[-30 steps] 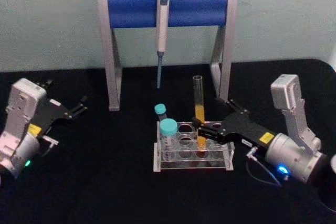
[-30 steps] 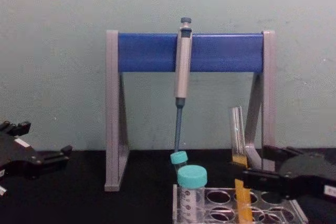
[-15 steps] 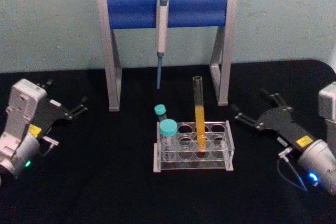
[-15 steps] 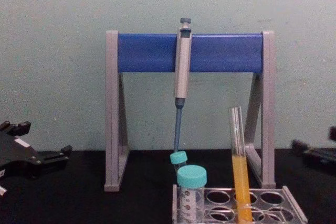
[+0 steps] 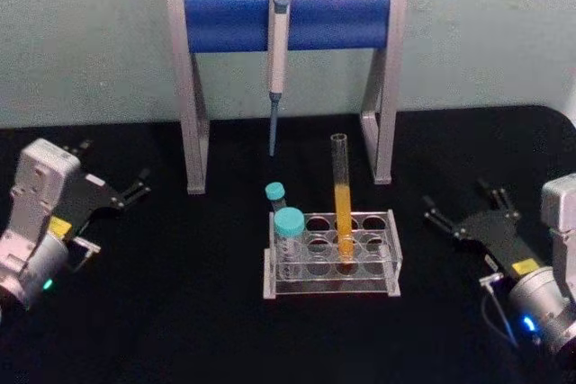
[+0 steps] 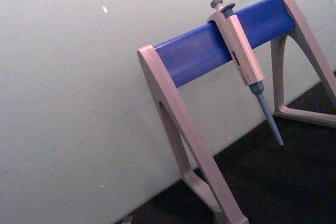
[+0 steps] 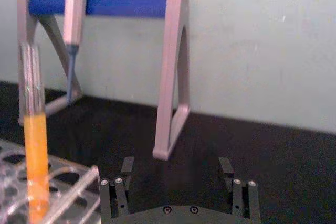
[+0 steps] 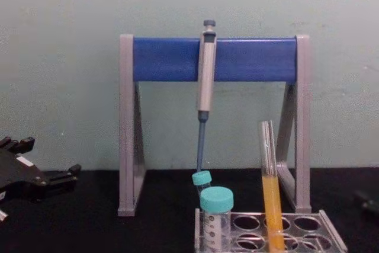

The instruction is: Pick up the test tube from the test tube rack, shake it, then place it back into the test tube rack.

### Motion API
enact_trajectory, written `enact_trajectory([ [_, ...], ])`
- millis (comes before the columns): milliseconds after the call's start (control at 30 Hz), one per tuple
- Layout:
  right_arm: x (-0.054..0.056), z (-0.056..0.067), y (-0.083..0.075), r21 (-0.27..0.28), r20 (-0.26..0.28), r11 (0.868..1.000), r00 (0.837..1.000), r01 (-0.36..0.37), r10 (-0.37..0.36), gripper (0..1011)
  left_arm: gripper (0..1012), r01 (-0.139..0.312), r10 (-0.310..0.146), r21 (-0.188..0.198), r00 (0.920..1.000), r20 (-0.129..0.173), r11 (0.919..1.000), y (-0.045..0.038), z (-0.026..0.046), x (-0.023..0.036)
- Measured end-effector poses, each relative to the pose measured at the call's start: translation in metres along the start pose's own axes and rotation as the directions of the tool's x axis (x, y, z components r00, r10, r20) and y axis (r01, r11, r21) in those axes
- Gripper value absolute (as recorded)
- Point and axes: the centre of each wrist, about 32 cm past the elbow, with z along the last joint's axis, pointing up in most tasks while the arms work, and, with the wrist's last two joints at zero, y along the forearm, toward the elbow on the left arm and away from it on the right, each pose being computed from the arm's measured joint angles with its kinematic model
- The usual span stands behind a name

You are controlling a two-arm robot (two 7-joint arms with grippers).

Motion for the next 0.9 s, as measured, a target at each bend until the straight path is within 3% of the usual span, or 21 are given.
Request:
enact_trajectory([
  [433,-0.002,-0.018,0.002,-0.083,-0.005,0.995,0.999,-0.045,0.045,1000,1001,0.0,0.0,0.0,1.0,0.0,1.0,0.0,0.0,0.0],
  [900,-0.002,-0.017,0.002,-0.082,-0.005,0.996,0.999,-0.043,0.043,1000,1001,0.0,0.0,0.0,1.0,0.0,1.0,0.0,0.0,0.0],
])
